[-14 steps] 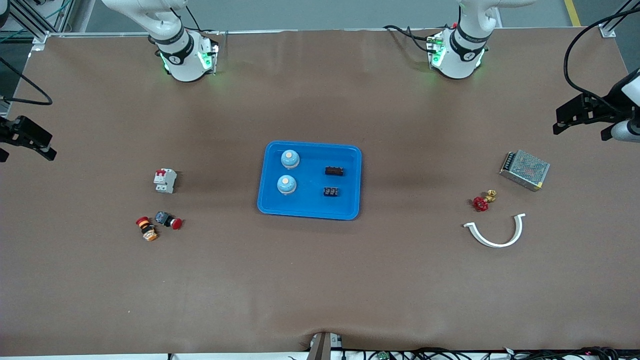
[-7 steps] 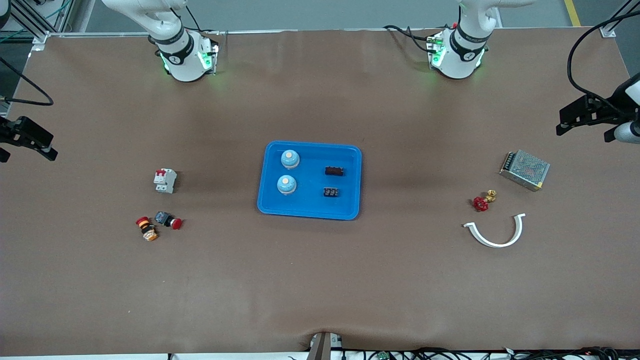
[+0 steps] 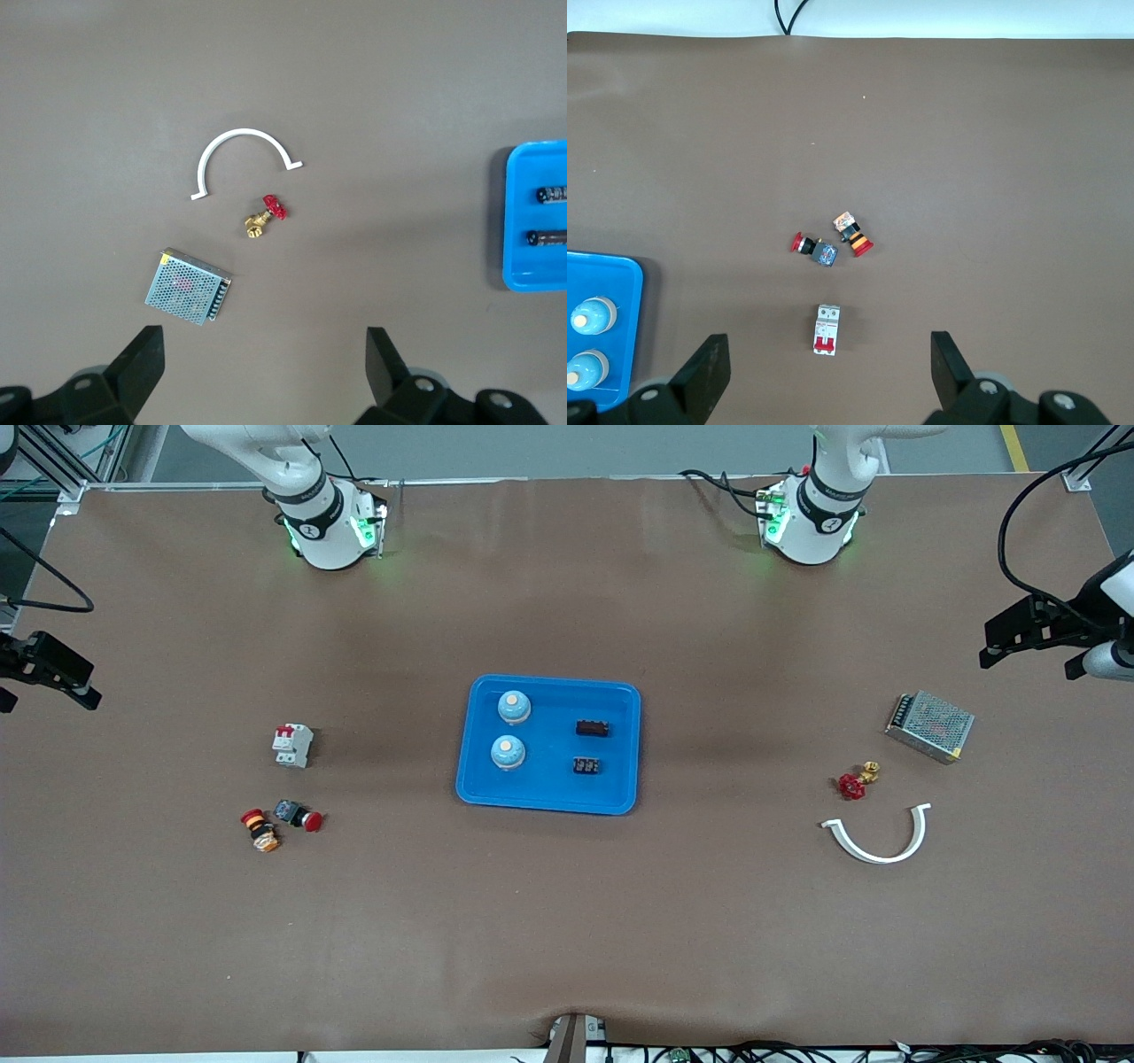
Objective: Place electrolytic capacitor and blue bell in tray
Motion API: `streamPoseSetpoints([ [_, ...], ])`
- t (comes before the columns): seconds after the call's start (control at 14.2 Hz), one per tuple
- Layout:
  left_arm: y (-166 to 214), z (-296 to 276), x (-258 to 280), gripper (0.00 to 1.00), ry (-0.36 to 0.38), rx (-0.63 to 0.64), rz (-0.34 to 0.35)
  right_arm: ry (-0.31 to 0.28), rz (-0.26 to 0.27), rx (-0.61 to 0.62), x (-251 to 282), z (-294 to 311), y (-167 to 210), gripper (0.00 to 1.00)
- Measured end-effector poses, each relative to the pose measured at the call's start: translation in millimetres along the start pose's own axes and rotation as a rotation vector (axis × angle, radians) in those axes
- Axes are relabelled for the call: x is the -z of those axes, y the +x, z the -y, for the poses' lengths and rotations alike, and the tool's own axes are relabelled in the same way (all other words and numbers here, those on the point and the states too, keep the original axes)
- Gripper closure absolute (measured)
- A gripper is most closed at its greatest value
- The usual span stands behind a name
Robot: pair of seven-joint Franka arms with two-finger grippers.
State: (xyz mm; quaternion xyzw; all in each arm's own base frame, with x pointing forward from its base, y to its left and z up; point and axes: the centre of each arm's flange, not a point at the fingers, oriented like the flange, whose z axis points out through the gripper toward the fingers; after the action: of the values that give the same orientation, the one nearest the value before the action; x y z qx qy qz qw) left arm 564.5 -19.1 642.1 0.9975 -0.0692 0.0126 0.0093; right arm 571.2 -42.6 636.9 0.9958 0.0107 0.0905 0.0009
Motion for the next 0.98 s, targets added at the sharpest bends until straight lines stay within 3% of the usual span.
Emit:
streamPoseSetpoints([
  [0.63, 3.6, 0.8, -0.2, 0.0, 0.003, 0.013, -0.017, 0.0, 0.0, 0.0, 0.0, -0.1, 0.0, 0.0],
  [0.98, 7.4, -8.5, -5.7, 0.0, 0.044, -0.012, -0.005, 0.0, 0.001, 0.001, -0.1, -0.1, -0.1, 0.0],
])
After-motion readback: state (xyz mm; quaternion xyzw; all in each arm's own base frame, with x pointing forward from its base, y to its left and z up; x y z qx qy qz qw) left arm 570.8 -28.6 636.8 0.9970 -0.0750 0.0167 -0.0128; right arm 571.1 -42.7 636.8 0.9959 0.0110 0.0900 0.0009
